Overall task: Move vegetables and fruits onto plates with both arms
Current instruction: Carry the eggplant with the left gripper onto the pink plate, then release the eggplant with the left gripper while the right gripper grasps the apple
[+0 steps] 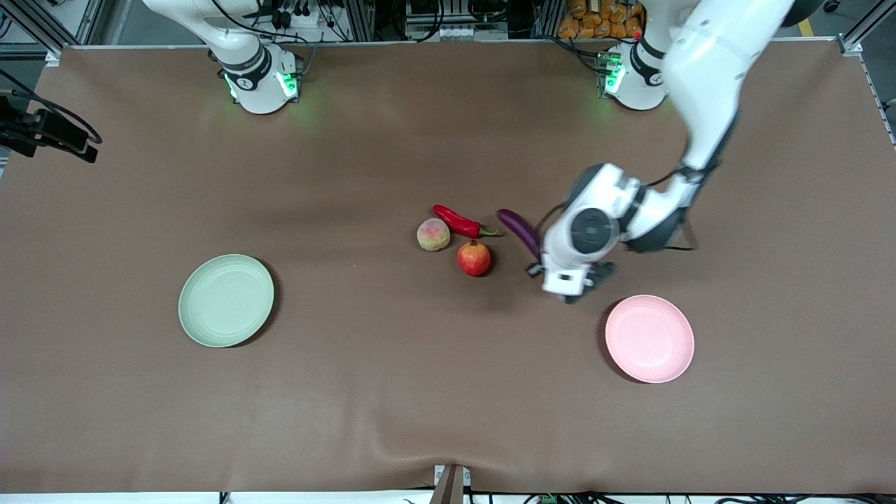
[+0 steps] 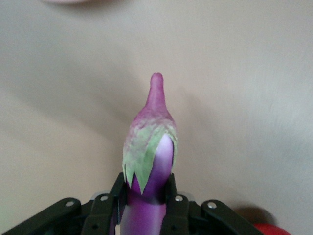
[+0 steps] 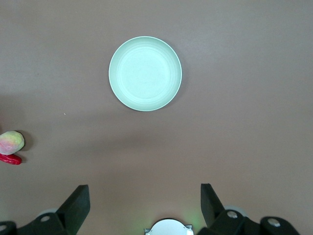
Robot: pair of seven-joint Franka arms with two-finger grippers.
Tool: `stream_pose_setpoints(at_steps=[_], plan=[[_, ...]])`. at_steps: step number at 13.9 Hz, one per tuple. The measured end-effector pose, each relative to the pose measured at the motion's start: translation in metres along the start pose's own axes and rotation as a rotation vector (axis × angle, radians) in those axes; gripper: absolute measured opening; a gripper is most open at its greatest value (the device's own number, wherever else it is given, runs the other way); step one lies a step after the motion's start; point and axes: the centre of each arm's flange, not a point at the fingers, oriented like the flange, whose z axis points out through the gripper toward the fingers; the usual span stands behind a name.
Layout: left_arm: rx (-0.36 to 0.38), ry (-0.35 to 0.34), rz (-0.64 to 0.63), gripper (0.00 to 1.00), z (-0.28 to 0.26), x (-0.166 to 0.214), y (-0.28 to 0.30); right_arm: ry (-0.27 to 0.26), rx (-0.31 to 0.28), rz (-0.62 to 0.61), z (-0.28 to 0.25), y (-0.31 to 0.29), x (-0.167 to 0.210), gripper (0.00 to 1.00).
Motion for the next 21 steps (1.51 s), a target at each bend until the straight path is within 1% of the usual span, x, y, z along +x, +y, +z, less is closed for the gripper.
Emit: stream_pose_setpoints(at_steps=[1, 3, 5, 6, 8, 9, 10, 13, 16, 17, 18, 19, 20, 21], plan=[[-0.019, 0.016, 0.009, 0.34, -0.02, 0.025, -0.016, -0.006, 0.012, -0.007, 0.003, -0.005, 0.002, 1.0], [-0.057, 0.042, 0.028, 0.34, -0.045, 0.073, -0.045, -0.014, 0.06, -0.024, 0.015, -0.017, 0.014, 1.0], [-0.079, 0.055, 0.048, 0.34, -0.054, 0.117, -0.071, -0.009, 0.107, -0.041, 0.034, -0.034, 0.033, 1.0], [-0.08, 0.064, 0.056, 0.34, -0.052, 0.14, -0.084, -0.016, 0.116, -0.054, 0.048, -0.045, 0.044, 1.0], [-0.069, 0.075, 0.088, 0.34, -0.039, 0.178, -0.105, -0.071, 0.114, -0.09, 0.085, -0.074, 0.061, 1.0], [-0.071, 0.074, 0.107, 0.34, -0.03, 0.194, -0.112, -0.107, 0.108, -0.114, 0.11, -0.093, 0.07, 1.0], [-0.079, 0.074, 0.123, 0.34, -0.022, 0.207, -0.116, -0.132, 0.101, -0.138, 0.135, -0.113, 0.079, 1.0], [-0.117, 0.085, 0.148, 0.34, 0.005, 0.234, -0.124, -0.155, 0.075, -0.222, 0.218, -0.185, 0.102, 1.0], [-0.129, 0.081, 0.149, 0.34, 0.02, 0.239, -0.121, -0.159, 0.047, -0.311, 0.304, -0.261, 0.104, 1.0], [-0.131, 0.083, 0.15, 0.34, 0.019, 0.239, -0.121, -0.15, 0.044, -0.341, 0.324, -0.284, 0.1, 1.0], [-0.133, 0.087, 0.154, 0.34, 0.017, 0.24, -0.12, -0.118, 0.052, -0.374, 0.336, -0.312, 0.093, 1.0], [-0.134, 0.091, 0.165, 0.4, 0.015, 0.241, -0.12, -0.079, 0.075, -0.379, 0.343, -0.346, 0.081, 1.0], [-0.136, 0.094, 0.171, 0.48, 0.013, 0.242, -0.12, -0.061, 0.098, -0.349, 0.35, -0.373, 0.068, 1.0], [-0.137, 0.097, 0.173, 0.59, 0.012, 0.242, -0.12, -0.061, 0.122, -0.305, 0.359, -0.393, 0.058, 1.0]])
